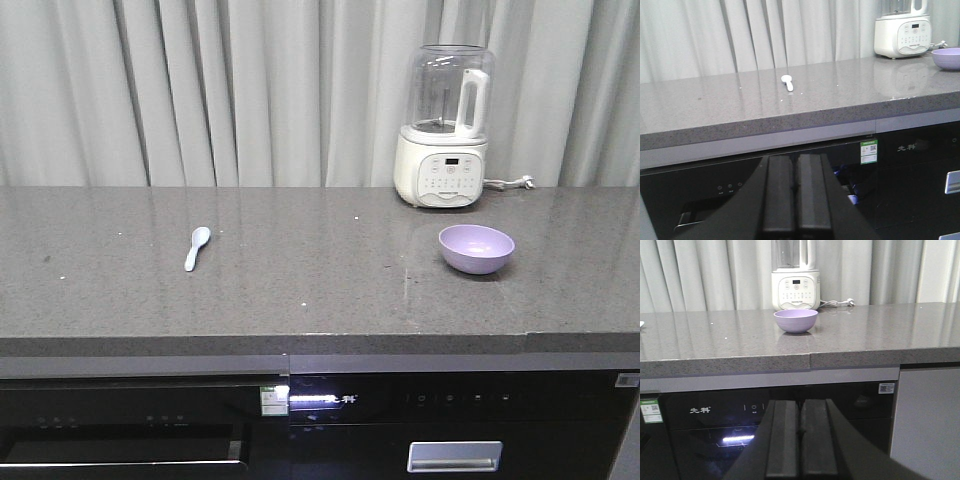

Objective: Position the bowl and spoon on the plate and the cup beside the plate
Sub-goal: 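Drive the base toward the white spoon and lavender bowl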

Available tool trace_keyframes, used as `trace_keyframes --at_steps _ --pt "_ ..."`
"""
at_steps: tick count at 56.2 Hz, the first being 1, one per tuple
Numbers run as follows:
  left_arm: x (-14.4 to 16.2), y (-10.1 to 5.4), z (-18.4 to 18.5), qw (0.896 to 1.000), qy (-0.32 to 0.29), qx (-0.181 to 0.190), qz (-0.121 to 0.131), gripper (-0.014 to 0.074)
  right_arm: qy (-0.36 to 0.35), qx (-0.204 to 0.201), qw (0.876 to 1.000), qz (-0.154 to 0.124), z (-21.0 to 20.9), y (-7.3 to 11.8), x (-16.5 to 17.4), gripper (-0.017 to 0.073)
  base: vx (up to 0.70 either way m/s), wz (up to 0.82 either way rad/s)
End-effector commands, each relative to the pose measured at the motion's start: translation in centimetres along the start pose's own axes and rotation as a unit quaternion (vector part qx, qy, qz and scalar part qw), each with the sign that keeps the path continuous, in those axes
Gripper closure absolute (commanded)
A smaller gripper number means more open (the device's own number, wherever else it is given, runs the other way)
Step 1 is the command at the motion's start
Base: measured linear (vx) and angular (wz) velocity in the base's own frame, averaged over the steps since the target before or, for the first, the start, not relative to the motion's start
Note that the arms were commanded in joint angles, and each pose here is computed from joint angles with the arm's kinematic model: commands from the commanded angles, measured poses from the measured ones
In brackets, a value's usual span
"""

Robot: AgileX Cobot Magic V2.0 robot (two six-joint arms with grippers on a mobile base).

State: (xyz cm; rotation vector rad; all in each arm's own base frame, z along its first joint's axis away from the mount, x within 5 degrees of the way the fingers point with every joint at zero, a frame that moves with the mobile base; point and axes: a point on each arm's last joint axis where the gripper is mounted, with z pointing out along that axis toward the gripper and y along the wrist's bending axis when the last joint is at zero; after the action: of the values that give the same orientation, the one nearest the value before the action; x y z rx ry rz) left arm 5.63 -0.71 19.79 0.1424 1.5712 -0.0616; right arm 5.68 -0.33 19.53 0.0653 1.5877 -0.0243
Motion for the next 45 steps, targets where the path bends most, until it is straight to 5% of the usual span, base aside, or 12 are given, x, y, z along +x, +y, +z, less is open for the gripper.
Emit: trace_keyframes --at_steps 1,45 --pt "-1.63 0.0 -0.31 0.998 -0.06 0.002 -0.004 0.06 -0.043 -0.001 0.999 -0.006 -0.05 0.04 -0.7 0.0568 0.03 -0.11" --pt "-1.63 0.0 -0.31 0.998 -0.06 0.002 -0.004 0.06 -0.043 -0.001 0.999 -0.006 -0.05 0.04 -0.7 0.0568 0.1 -0.21"
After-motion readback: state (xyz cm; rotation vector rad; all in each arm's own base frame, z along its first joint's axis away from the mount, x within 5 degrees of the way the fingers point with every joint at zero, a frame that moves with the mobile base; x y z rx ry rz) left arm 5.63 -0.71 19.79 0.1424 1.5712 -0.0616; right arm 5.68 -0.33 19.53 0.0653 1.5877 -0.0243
